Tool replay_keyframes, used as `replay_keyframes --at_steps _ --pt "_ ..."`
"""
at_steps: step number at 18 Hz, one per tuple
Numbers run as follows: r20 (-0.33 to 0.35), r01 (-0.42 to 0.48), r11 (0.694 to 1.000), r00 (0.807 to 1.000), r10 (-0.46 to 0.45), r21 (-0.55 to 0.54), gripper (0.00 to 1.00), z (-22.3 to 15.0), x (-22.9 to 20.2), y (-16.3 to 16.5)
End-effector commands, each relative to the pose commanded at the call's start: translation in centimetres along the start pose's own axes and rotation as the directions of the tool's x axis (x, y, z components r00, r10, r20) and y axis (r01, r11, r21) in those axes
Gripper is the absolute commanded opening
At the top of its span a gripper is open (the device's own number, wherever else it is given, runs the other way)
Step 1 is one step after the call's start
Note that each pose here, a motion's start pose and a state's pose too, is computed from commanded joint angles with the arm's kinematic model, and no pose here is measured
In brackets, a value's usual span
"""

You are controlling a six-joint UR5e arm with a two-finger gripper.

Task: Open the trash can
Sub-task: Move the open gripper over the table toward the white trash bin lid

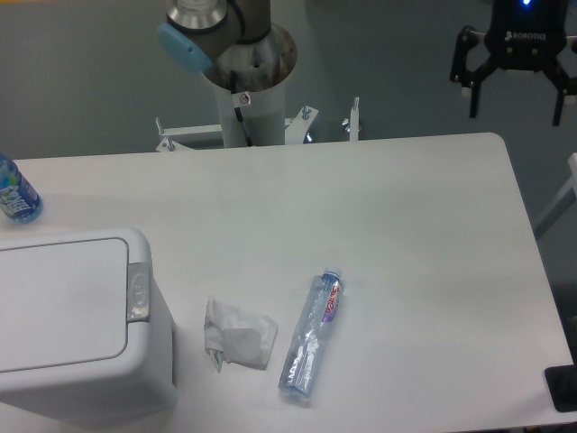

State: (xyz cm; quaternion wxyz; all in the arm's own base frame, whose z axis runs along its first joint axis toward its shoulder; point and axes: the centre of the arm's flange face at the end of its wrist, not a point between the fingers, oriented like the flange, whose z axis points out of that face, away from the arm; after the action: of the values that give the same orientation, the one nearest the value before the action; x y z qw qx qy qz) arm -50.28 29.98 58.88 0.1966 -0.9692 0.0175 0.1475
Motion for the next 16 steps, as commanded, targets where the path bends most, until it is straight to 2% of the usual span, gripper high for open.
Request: replay_keyframes --at_steps 5,8,14,16 --pt "0.0 0.011 1.0 1.0 -0.011 -0.002 1.0 0.0 0.2 0.0" --pt "-0.01 0.013 1.0 1.0 -0.013 0.002 1.0 0.3 1.0 -1.2" --pt "-0.041 0.127 0.992 0.991 -0.127 0.016 1.0 1.1 3.5 -4.7" --pt "-0.058 0.219 0.976 0.974 -0.218 0.016 1.0 1.6 4.4 -6.0"
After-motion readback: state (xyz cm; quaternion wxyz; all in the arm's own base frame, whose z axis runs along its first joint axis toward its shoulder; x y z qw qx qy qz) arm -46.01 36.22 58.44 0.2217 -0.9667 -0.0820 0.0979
